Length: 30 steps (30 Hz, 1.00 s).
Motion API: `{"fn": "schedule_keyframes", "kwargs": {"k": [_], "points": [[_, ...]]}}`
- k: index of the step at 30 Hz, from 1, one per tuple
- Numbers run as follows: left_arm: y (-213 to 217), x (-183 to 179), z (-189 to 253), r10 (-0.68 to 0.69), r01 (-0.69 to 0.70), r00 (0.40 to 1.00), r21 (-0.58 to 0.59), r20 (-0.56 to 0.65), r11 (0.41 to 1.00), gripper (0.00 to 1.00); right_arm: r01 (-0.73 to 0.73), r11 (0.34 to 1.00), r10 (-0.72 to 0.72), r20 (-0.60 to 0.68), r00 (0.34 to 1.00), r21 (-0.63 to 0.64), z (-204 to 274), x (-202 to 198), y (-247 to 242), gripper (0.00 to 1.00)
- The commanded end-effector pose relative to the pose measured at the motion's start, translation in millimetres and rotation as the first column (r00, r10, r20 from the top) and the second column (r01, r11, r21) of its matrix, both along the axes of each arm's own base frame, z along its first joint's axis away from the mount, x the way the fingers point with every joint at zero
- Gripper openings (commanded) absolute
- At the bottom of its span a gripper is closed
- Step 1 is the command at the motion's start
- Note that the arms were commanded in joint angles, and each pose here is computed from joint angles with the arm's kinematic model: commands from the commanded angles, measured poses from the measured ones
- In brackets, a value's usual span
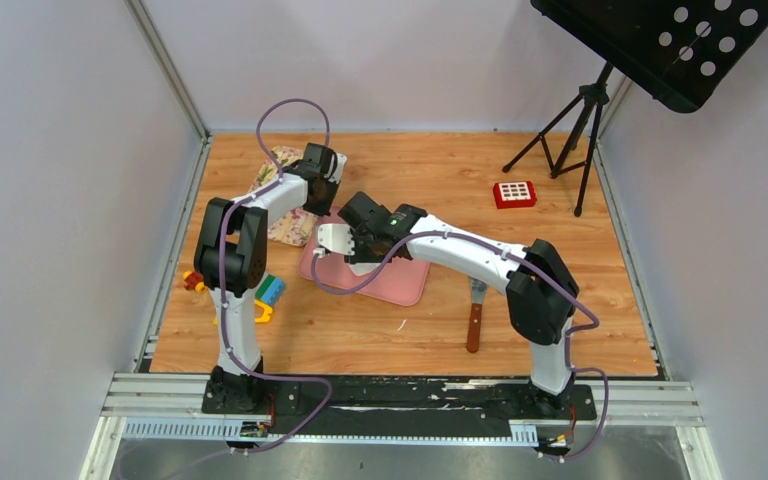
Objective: Roll out the dumpling wrappers from the dough
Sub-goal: Flatten out the dough on the work surface.
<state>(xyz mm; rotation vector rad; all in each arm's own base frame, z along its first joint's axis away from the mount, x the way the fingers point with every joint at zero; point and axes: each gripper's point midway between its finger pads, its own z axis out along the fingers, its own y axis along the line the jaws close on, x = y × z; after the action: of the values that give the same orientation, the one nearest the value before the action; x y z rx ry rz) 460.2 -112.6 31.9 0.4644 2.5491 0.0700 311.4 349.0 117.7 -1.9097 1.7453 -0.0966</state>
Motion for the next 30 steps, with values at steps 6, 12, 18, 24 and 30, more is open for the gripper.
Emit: {"fn": "schedule_keyframes", "kwargs": {"k": [6,12,18,24,30], "points": [[8.3,-23.3,-27.3,0.003,0.001,0.995,0.035,-0.105,0.999,0.00,-0.165,0.976,0.124,-0.256,0.959,-0.143,-54.6,-64.8,-30.6,0.00],[8.6,-23.3,-27.6,0.005,-0.001,0.994,0.037,-0.105,0.999,0.00,-0.249,0.948,0.168,-0.351,0.921,-0.200,-63.1,-105.6,-56.4,0.00],[9.4,-23.7,-27.5,0.007,-0.003,0.995,0.041,-0.104,0.999,0.00,-0.272,0.934,0.167,-0.390,0.906,-0.232,-72.5,-119.7,-67.8,0.00],[10.3,-23.1,-26.7,0.008,-0.004,0.995,0.043,-0.101,0.999,0.00,-0.295,0.924,0.178,-0.411,0.894,-0.242,-76.1,-128.6,-68.9,0.00],[10.0,-23.2,-27.0,0.009,-0.005,0.995,0.043,-0.101,0.999,0.00,-0.319,0.912,0.185,-0.434,0.882,-0.258,-73.9,-138.0,-72.7,0.00]]}}
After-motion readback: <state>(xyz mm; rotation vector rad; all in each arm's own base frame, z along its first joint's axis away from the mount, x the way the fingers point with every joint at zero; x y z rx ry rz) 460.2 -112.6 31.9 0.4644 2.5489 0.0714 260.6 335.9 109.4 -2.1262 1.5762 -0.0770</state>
